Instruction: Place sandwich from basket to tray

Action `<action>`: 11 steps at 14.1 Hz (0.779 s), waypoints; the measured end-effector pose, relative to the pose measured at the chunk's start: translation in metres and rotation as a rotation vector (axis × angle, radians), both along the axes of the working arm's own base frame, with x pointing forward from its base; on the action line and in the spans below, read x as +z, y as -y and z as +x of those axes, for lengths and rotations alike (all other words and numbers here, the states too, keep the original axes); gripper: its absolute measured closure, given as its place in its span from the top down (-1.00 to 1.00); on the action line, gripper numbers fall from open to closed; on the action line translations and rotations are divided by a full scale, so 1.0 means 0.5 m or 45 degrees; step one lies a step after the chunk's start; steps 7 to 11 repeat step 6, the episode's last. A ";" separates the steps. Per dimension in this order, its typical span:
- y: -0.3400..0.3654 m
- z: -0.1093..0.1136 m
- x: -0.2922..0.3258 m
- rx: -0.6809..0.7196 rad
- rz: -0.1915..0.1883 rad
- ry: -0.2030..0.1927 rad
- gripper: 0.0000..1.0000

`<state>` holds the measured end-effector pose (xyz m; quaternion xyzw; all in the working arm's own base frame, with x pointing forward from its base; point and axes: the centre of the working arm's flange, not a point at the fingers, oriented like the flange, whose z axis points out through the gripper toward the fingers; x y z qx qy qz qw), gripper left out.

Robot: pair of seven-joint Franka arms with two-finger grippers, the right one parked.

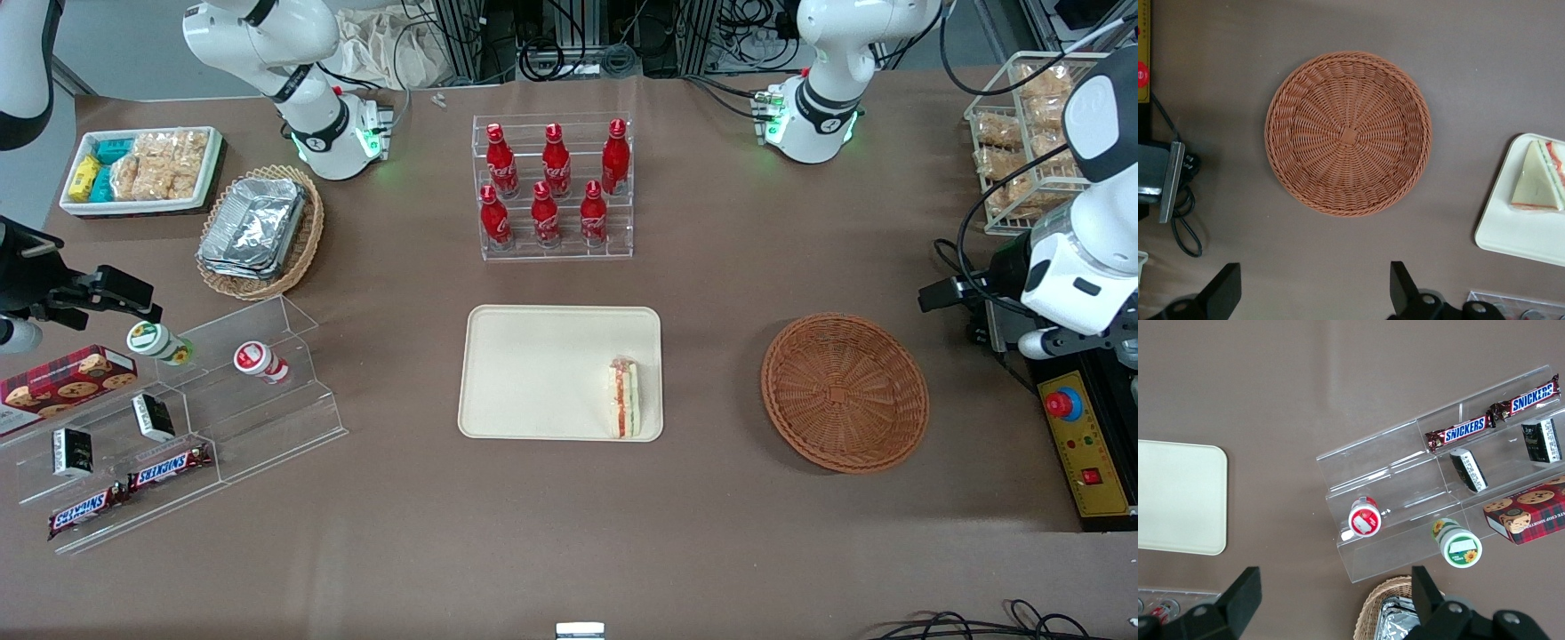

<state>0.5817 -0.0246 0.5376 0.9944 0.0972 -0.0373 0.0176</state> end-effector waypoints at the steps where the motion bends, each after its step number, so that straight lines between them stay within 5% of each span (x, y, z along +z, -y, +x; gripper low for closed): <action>1: -0.002 -0.002 -0.006 -0.014 0.000 -0.006 1.00; 11: -0.025 0.003 0.024 -0.013 0.002 0.037 1.00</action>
